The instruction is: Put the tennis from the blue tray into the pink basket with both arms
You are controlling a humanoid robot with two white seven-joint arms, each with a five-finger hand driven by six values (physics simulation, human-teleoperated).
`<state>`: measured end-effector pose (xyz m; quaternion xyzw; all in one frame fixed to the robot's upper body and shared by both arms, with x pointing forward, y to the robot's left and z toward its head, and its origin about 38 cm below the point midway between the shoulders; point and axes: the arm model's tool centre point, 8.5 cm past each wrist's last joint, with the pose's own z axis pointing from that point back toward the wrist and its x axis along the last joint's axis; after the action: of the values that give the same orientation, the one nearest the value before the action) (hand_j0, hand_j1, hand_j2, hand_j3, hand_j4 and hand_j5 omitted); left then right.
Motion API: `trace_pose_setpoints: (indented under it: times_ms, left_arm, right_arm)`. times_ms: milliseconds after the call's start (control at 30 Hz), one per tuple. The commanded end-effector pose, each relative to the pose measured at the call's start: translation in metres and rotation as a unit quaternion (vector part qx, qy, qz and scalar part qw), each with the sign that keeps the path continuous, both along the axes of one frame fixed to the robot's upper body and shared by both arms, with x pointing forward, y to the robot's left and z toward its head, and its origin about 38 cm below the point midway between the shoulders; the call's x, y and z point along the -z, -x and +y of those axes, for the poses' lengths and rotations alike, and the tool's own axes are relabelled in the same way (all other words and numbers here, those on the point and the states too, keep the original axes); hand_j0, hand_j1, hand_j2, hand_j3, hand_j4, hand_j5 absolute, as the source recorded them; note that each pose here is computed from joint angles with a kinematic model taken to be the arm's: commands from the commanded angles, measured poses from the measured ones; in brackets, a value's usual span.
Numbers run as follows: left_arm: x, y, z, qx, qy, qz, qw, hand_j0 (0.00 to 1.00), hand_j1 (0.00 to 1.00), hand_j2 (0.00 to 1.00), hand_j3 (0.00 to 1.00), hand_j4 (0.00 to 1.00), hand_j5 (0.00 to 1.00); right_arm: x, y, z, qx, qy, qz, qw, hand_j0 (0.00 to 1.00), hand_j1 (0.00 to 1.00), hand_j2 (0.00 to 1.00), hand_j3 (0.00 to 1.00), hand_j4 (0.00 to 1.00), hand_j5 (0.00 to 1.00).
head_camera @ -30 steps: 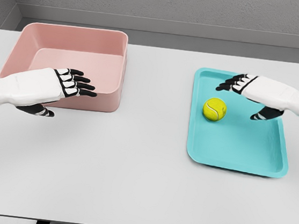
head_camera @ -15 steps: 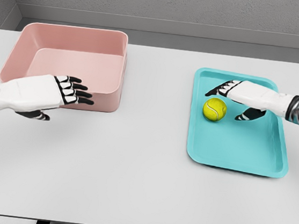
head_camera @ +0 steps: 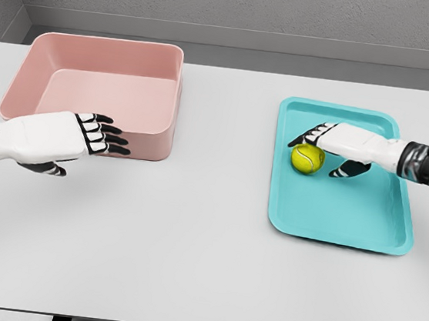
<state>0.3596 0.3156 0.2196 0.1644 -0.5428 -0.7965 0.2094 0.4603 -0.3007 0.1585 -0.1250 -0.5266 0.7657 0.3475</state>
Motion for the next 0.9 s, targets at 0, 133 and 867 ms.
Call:
trace_pose_setpoints:
  times_ms: [0,133,867]
  left_arm:
    - [-0.0008,-0.0001,0.0003,-0.001,0.003,0.001,1.0,1.0,1.0,1.0,1.0,1.0,1.0]
    - [-0.0008,-0.0001,0.0003,-0.001,0.003,0.001,1.0,1.0,1.0,1.0,1.0,1.0,1.0]
    - [-0.0002,0.0001,0.0002,-0.001,0.002,0.001,1.0,1.0,1.0,1.0,1.0,1.0,1.0]
  right_arm:
    - [0.0014,-0.0008,0.003,0.0,-0.005,0.002,1.0,0.89,0.89,0.89,0.89,0.89,0.89]
    - [0.0017,-0.0009,0.0025,0.001,-0.004,0.002,1.0,0.89,0.89,0.89,0.89,0.89,0.89]
    - [0.0033,-0.0015,0.0067,-0.001,-0.007,0.003,1.0,0.75,0.75,0.75,0.75,0.75,0.75]
